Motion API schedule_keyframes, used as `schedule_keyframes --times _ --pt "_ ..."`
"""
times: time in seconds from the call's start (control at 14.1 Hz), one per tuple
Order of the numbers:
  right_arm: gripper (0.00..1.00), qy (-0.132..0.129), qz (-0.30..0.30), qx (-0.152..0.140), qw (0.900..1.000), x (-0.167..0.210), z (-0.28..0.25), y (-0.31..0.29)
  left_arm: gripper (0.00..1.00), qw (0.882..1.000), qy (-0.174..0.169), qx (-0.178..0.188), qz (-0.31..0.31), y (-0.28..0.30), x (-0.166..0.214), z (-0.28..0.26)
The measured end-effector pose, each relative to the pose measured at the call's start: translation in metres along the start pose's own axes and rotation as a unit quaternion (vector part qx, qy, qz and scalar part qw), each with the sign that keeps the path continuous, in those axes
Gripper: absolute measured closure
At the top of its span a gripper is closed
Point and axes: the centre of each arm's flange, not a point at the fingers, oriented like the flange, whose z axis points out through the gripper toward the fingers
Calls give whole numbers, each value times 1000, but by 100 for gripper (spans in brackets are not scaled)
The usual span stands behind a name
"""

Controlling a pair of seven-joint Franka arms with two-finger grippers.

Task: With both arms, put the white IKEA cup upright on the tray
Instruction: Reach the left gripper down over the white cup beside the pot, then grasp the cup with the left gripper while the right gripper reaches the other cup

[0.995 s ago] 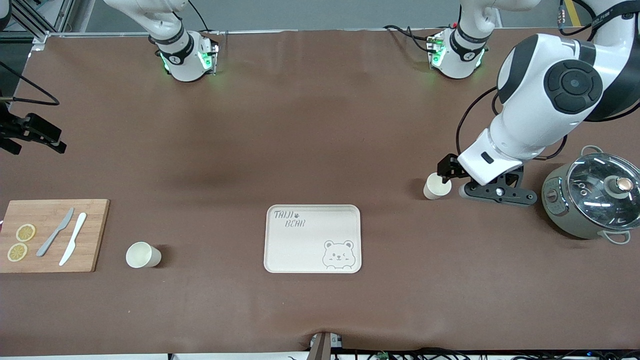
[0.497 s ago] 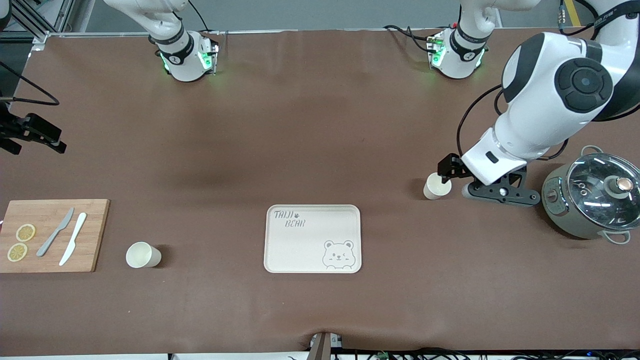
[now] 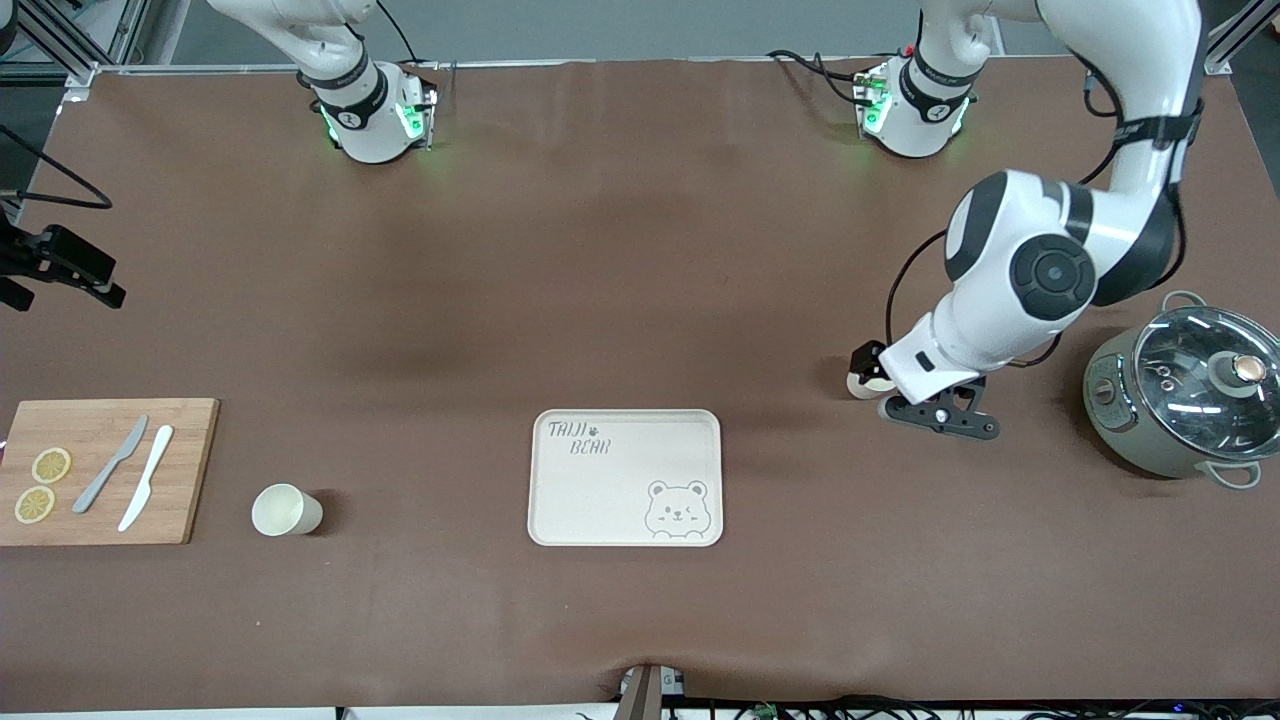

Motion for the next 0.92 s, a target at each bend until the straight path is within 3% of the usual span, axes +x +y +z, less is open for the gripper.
schedule_keyframes --times 0.36,0.78,0.92 --pt "0 -9 -12 3 1000 21 40 -11 0 1000 21 2 13 -34 -39 76" --pt "0 -30 -20 9 999 66 157 -21 0 999 30 4 13 -38 -68 75" --pt "0 -28 -13 26 999 76 190 -25 0 999 42 6 14 -41 -78 81"
